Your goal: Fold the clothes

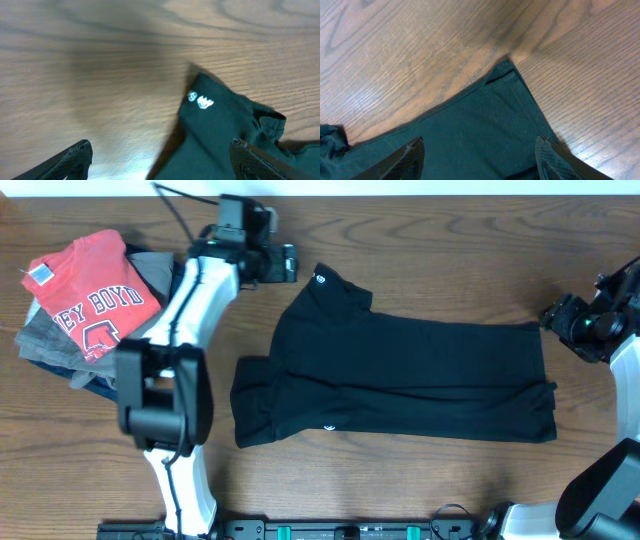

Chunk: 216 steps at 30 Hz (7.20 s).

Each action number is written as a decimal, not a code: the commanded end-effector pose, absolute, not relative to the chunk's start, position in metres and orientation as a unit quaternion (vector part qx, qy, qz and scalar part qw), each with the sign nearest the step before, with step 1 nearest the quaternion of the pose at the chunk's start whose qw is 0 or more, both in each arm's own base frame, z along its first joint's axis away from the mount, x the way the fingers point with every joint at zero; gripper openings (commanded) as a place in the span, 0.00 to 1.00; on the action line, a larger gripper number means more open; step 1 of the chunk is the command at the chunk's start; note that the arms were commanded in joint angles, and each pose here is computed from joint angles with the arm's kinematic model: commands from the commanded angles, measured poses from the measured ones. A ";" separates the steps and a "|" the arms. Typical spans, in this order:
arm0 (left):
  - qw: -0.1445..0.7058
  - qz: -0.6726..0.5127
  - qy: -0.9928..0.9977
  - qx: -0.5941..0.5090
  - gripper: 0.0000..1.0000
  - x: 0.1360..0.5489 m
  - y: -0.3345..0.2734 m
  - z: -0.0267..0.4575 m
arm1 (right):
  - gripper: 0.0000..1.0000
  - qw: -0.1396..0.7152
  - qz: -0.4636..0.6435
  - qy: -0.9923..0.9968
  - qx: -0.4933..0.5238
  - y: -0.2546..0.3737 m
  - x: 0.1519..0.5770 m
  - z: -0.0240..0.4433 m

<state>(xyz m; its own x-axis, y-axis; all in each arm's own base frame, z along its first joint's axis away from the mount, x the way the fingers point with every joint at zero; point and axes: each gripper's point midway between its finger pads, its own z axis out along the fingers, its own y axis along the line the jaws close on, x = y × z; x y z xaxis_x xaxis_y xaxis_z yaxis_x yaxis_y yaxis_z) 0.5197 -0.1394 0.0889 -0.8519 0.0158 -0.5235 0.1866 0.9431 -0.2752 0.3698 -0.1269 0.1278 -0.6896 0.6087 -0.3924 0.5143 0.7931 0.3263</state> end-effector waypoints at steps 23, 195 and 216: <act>0.327 -0.194 0.915 0.137 0.89 0.555 -0.230 0.022 | 0.69 0.222 0.074 0.924 0.302 -0.125 0.360 0.122; 0.017 0.019 0.998 0.054 0.47 0.292 -0.171 0.030 | 0.10 0.087 -0.107 0.917 0.375 -0.151 0.290 0.090; -0.012 0.038 0.998 0.054 0.59 0.278 -0.161 0.030 | 0.39 -0.004 0.041 0.966 0.255 -0.088 0.267 0.081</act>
